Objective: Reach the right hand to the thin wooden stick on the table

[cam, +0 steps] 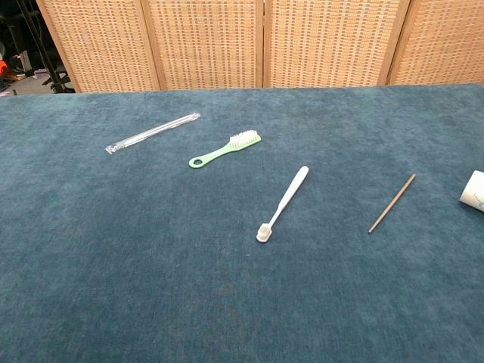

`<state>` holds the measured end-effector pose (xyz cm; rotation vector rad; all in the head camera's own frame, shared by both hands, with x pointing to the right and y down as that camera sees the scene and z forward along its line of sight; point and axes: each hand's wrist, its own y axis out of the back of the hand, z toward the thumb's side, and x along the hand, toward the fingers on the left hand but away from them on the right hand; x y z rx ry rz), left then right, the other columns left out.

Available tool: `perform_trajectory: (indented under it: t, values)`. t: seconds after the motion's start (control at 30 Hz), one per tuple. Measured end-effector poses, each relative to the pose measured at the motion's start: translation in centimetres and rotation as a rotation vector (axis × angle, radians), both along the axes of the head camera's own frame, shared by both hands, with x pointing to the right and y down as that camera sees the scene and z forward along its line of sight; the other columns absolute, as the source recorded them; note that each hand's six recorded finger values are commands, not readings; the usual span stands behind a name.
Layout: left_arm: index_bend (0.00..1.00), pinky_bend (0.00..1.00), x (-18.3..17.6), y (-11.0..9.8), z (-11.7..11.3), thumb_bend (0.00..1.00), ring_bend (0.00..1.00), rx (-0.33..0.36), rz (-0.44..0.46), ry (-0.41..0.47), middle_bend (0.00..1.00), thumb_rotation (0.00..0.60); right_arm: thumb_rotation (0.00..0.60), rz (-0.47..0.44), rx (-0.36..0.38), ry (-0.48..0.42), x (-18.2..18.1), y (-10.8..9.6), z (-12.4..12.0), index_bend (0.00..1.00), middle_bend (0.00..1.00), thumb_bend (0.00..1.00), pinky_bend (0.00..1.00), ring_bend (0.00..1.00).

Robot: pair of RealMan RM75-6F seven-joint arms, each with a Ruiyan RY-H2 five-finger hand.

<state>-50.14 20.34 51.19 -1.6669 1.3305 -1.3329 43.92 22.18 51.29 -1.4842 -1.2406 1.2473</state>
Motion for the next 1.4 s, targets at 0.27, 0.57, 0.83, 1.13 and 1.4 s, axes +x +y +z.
perform_trajectory:
  t: [0.27, 0.57, 0.83, 1.13, 1.4]
  values:
    - [0.0, 0.0, -0.3, -0.3, -0.3, 0.0, 0.0, 0.005, -0.011, 0.019, 0.0, 0.6, 0.6, -0.093, 0.01, 0.007, -0.9, -1.0, 1.3, 0.0, 0.69, 1.0, 0.91, 0.81]
    - [0.0, 0.0, -0.5, -0.8, -0.1, 0.0, 0.0, -0.007, -0.015, 0.024, 0.0, 0.6, 0.6, -0.321, -0.191, 0.038, -3.7, -2.0, 5.4, 0.0, 0.69, 1.0, 0.94, 0.84]
    - [0.0, 0.0, -0.5, -0.8, 0.1, 0.0, 0.0, -0.017, -0.019, 0.02, 0.0, 0.6, 0.6, -0.458, -0.324, 0.133, -6.9, -2.5, 7.5, 0.0, 0.7, 1.0, 0.94, 0.85]
    - [0.0, 0.0, -0.4, -0.8, 0.5, 0.0, 0.0, -0.031, -0.019, 0.014, 0.0, 0.6, 0.6, -0.584, -0.463, 0.262, -9.9, -2.6, 10.5, 0.0, 0.7, 1.0, 0.94, 0.85]
    - [0.0, 0.0, -0.3, -0.9, 0.6, 0.0, 0.0, -0.036, -0.024, 0.024, 0.0, 0.6, 0.6, -0.622, -0.536, 0.315, -12.6, -3.4, 12.9, 0.0, 0.7, 1.0, 0.94, 0.85]
